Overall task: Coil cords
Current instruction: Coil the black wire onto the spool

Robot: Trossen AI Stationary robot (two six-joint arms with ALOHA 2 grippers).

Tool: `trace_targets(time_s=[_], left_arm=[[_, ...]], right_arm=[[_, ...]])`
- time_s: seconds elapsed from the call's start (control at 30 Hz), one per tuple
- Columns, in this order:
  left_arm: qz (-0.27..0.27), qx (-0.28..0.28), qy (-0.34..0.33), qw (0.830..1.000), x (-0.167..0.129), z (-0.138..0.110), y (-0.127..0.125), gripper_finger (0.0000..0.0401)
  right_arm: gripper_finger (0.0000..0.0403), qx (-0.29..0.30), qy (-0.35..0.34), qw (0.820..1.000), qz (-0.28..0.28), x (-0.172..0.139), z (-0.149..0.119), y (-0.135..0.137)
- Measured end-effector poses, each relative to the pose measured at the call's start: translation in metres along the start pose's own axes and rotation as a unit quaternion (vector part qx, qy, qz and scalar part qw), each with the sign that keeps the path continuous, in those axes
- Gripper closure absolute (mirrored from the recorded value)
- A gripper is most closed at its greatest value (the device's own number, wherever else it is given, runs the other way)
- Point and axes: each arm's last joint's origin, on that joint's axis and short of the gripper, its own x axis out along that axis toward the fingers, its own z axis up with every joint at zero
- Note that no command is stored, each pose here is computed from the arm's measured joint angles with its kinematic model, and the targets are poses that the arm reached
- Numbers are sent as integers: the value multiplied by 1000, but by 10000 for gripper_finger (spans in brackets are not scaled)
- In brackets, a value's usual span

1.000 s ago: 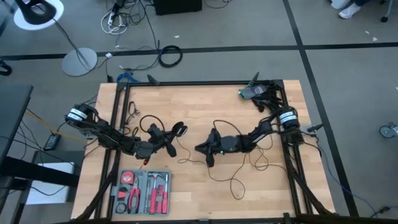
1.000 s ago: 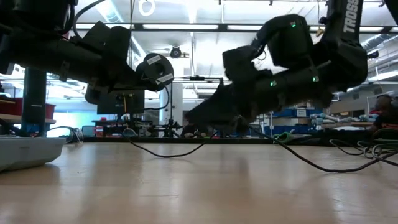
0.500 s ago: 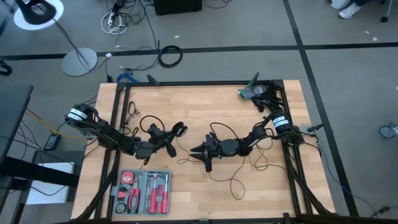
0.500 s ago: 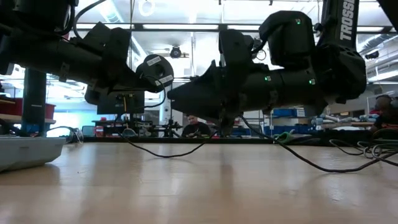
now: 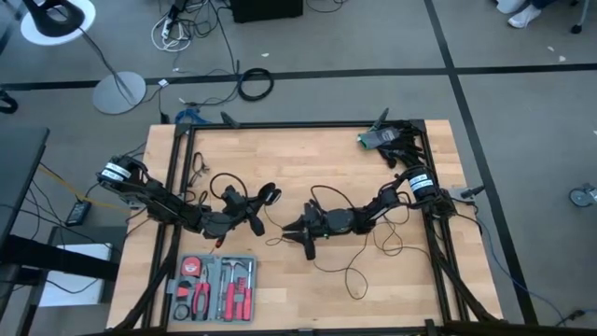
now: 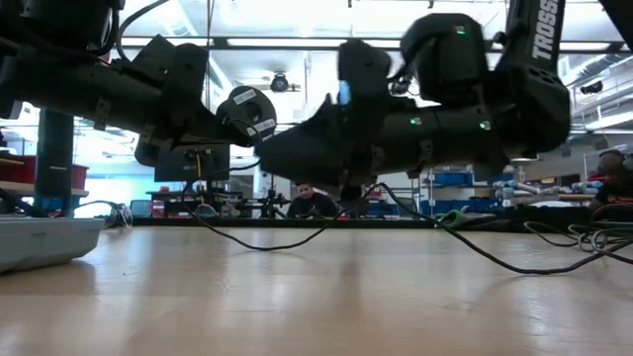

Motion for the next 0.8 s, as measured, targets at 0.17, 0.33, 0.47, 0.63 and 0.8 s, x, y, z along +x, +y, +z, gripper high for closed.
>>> trace_targets(time_s=[0.17,0.33,0.47,0.63,0.8], left_arm=[[0,0,0,1000,0,0,0,401],[0,1,0,1000,0,0,0,401],[0,2,1,1000,0,0,0,401],[0,2,1,1000,0,0,0,401],[0,2,1,1000,0,0,0,401]], right_arm=[[291,-9,46,999,-5,13,0,3],[307,-12,43,999,-4,13,1,3],[322,-12,41,999,-3,13,2,3],[330,-15,23,1000,4,14,5,4],[357,-11,25,1000,-3,14,6,-1]])
